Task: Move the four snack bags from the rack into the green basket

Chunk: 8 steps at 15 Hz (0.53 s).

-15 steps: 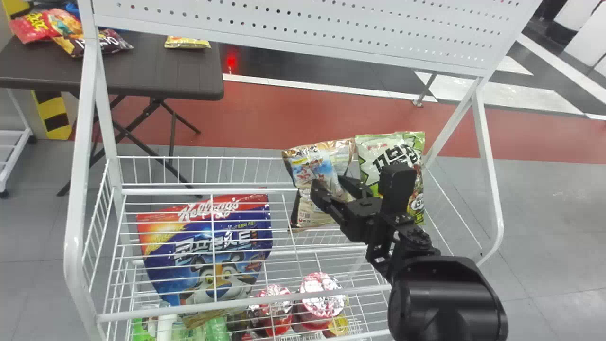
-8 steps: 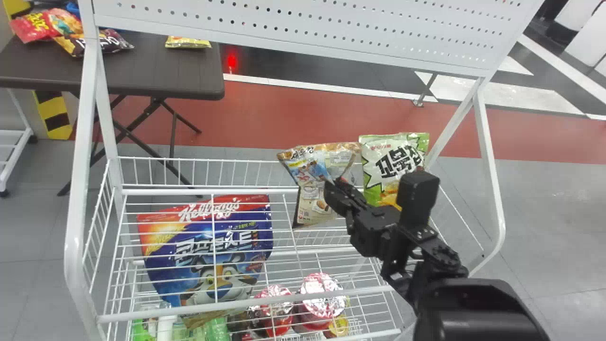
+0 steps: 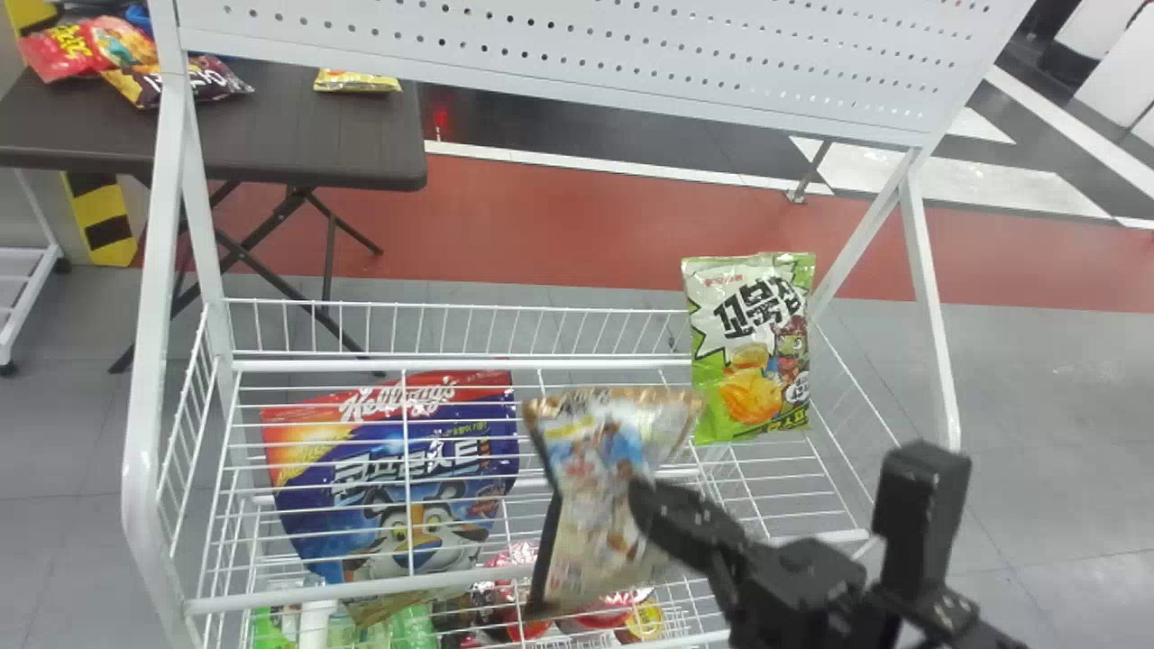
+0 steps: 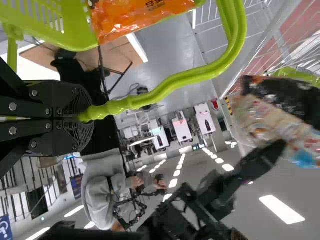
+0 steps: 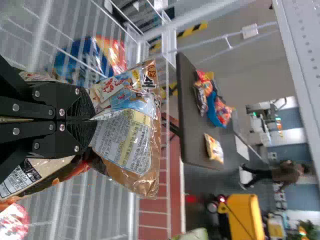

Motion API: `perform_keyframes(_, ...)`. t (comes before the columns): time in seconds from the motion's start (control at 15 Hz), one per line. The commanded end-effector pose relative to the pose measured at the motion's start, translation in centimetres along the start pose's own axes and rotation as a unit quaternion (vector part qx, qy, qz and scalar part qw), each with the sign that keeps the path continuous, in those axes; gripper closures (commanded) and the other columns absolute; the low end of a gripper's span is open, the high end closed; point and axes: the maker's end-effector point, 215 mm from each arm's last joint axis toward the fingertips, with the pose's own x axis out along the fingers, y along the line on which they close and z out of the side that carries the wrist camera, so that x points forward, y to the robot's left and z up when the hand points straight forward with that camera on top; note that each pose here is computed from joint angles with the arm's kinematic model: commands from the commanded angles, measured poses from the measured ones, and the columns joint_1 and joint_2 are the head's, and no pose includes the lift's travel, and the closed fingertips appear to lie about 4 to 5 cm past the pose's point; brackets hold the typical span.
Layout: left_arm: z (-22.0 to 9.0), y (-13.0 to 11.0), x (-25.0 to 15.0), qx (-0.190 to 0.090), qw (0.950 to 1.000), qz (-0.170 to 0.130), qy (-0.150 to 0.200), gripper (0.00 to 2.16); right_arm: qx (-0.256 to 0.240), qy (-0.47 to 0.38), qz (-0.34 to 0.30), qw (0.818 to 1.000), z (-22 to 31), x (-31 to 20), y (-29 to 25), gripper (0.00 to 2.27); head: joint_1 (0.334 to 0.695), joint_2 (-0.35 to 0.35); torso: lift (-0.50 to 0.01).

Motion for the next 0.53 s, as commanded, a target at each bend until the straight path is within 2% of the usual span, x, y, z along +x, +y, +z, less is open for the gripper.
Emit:
perform_keyframes(0.0, 0.0, 0.1, 0.0, 0.000, 1.0000, 0.001, -0.001, 1.93, 0.042, 0.062, 0.024, 0.997, -5.5, -0.8, 1.9, 2.12, 0.695, -0.350, 0.000)
perform_keyframes(0.27, 0.0, -0.1, 0.0, 0.001, 1.0000, 0.000, -0.001, 1.93, 0.110, 0.147, 0.077, 0.980, -14.2, 0.5, 5.8, 2.12, 0.695, -0.350, 0.000)
perform_keyframes(0.47, -0.2, -0.2, 0.0, 0.001, 1.0000, -0.001, -0.001, 1.93, 0.131, 0.181, 0.097, 0.970, -17.8, 1.6, 8.0, 2.12, 0.695, -0.350, 0.000)
